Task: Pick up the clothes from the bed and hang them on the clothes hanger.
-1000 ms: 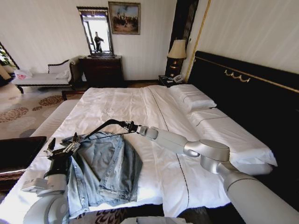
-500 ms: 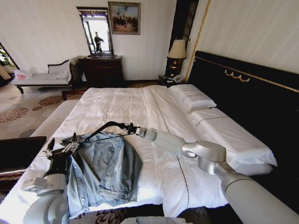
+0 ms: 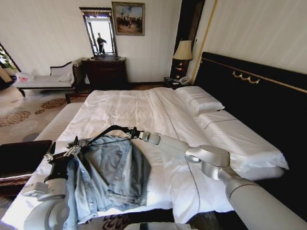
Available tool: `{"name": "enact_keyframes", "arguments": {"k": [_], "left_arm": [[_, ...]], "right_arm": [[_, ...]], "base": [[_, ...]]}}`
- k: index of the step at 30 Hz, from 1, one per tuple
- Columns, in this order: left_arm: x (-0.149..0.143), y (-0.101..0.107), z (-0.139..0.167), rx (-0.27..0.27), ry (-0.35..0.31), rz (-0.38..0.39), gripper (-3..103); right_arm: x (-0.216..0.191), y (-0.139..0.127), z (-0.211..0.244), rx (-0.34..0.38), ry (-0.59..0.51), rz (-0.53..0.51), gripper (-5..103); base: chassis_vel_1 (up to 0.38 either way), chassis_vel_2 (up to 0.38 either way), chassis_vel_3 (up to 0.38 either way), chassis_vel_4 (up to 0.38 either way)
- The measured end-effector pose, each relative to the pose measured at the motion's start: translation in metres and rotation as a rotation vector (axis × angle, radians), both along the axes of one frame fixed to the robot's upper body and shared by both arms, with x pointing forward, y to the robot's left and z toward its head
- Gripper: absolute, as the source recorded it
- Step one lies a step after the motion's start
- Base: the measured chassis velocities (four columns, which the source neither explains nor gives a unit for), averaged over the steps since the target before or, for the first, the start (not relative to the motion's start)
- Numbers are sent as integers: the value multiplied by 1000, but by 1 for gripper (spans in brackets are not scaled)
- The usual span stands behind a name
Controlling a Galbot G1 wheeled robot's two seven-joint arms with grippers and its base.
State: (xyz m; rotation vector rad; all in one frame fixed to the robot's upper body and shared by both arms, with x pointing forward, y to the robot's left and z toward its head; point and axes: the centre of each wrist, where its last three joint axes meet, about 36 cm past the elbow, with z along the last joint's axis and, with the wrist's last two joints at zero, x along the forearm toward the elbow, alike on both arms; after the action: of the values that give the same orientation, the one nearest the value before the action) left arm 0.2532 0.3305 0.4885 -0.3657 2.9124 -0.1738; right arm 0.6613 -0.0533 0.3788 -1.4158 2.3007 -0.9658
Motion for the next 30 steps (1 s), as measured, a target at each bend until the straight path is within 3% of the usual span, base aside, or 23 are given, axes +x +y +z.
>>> {"name": "enact_keyframes", "arguments": {"k": [30], "left_arm": [[-3, -2, 0, 1, 3, -3, 100]], "right_arm": [[8, -5, 3, 18, -15, -16, 22]], "base": [[164, 159, -164, -160]]}}
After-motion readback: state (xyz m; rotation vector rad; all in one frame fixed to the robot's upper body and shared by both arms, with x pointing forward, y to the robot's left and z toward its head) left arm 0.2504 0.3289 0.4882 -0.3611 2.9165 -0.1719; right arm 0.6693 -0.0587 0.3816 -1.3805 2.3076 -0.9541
